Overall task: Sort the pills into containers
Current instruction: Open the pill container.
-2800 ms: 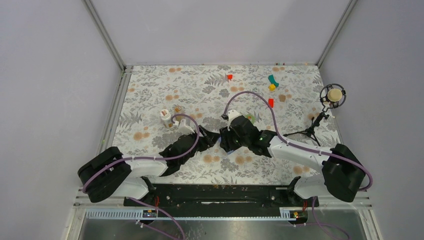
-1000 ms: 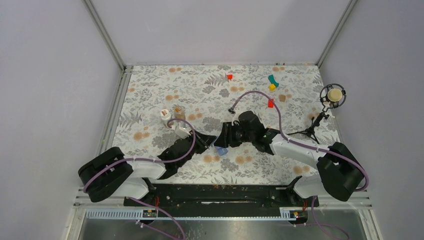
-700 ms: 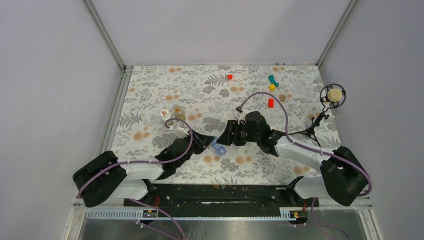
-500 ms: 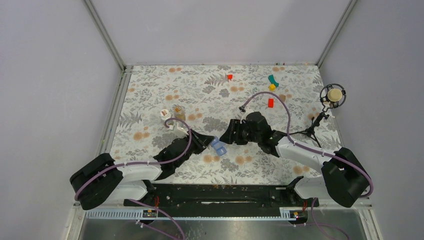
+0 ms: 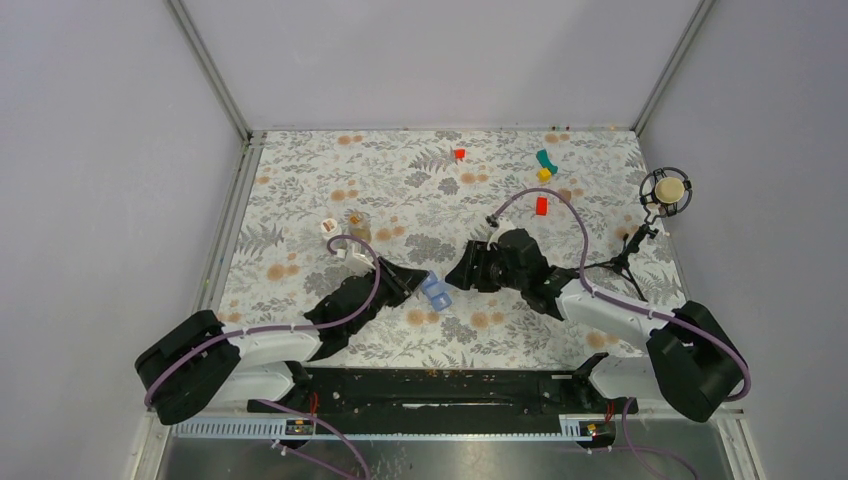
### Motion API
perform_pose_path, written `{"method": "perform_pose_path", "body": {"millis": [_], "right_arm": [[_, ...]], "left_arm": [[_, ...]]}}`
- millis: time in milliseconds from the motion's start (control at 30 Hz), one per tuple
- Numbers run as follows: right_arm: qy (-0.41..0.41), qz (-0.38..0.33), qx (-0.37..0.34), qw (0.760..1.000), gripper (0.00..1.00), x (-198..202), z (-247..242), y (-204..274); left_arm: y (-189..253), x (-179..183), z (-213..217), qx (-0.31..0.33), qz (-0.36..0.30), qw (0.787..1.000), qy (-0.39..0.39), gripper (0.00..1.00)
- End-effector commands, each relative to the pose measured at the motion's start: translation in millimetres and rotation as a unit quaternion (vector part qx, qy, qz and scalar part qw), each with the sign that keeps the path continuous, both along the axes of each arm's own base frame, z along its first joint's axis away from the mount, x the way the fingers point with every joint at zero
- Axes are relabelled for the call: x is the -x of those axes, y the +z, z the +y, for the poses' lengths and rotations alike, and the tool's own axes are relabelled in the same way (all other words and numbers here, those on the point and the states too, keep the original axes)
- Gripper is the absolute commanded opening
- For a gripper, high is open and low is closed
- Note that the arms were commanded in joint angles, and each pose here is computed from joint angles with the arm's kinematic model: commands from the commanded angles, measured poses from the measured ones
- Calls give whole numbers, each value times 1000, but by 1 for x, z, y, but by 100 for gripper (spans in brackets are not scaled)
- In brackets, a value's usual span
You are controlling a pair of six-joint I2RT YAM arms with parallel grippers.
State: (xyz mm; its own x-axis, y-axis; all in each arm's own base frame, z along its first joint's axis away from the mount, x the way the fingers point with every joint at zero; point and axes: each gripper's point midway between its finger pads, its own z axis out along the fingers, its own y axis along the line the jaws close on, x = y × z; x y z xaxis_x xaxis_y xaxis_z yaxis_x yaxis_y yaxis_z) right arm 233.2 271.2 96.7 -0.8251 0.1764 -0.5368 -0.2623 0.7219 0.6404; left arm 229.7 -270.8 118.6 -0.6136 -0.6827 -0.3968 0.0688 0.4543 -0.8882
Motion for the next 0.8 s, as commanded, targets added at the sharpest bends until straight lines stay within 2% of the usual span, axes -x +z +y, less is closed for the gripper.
{"method": "perform_pose_path", "body": {"millis": [0, 133, 333, 433, 600, 767], "right_arm": [[2, -30, -55, 998, 69, -2, 6, 22], [6, -39, -88, 995, 71, 1, 9, 28], [13, -45, -171, 984, 63, 5, 18, 41], [19, -49, -202, 978, 54, 5, 23, 49], [22, -49, -214, 975, 37, 5, 25, 52], [32, -48, -231, 971, 16, 8, 29, 57]], "left_arm": [[31, -1, -5, 45, -37, 998, -6, 0], [33, -1, -4, 46, -38, 998, -6, 0], [36, 0, -1, 53, -39, 998, -3, 0], [37, 0, -1, 53, -39, 998, -3, 0], [36, 0, 1, 45, -38, 998, 1, 0], [36, -2, 2, 45, -39, 998, 5, 0]]}}
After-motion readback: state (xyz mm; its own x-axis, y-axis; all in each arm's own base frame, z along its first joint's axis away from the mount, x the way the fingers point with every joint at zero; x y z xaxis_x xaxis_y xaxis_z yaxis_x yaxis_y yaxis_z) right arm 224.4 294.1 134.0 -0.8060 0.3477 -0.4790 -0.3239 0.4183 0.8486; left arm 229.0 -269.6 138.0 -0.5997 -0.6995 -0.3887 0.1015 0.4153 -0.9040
